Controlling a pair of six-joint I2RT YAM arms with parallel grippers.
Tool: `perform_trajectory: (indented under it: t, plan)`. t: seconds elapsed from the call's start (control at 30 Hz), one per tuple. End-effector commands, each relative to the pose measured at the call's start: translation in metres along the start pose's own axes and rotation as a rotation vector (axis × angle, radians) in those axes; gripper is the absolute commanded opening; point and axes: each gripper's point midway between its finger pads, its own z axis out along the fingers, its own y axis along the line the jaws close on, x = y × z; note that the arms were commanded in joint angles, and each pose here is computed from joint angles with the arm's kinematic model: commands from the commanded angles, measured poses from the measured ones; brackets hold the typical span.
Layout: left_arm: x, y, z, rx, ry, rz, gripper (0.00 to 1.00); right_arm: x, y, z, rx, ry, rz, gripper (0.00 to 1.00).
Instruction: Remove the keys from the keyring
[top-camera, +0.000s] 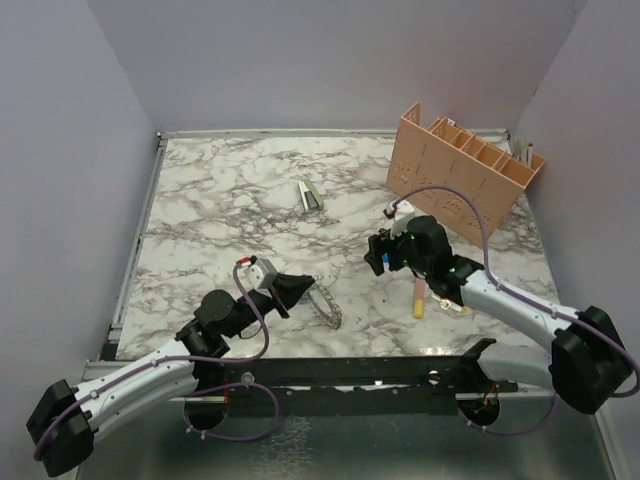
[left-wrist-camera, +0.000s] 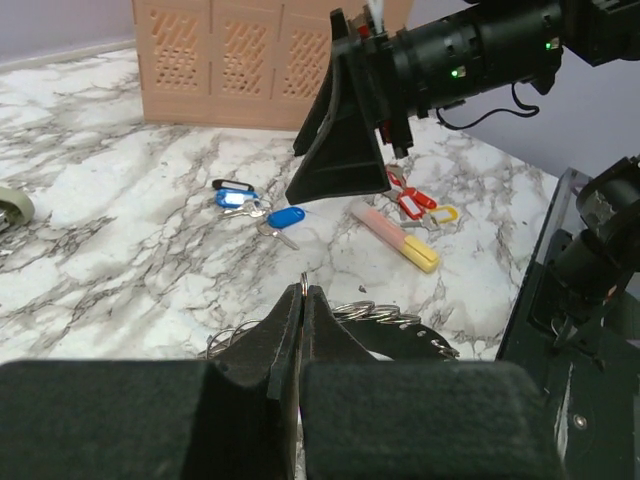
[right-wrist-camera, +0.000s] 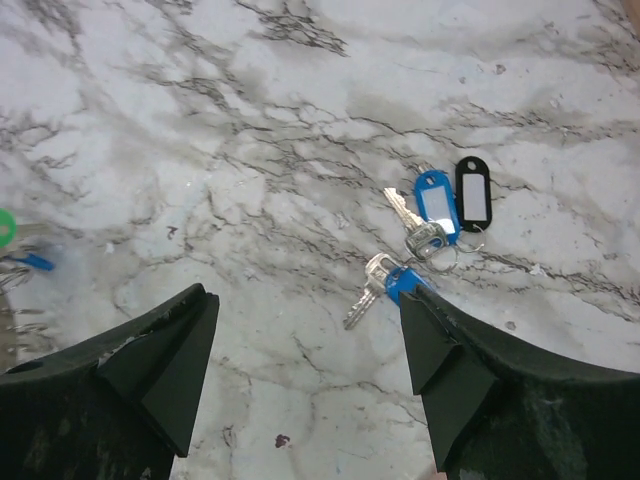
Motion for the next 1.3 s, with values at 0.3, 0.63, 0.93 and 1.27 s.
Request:
perform_trajectory:
  t: [0.3,0.63,0.93,1.27]
  plan:
    - [-0.022,-0.067,0.039,0.374,0.153,-0.004,0.00,-0.030,0.045,-0.051,-0.290,-0.498,-0.091,0.79]
    - [-0.018,-0.083,0.040,0.631,0.449,0.092,0.00,-0.018,0.059,-0.060,-0.376,-0.524,-0.161,0.76]
    - [-0.019,-0.069,0.043,0.808,0.523,0.075,0.00,-0.014,0.076,-0.061,-0.475,-0.523,-0.232,0.73]
    - [-0.005,-0.052,0.039,0.810,0.538,0.045,0.00,-0.003,0.092,-0.044,-0.583,-0.457,-0.177,0.71]
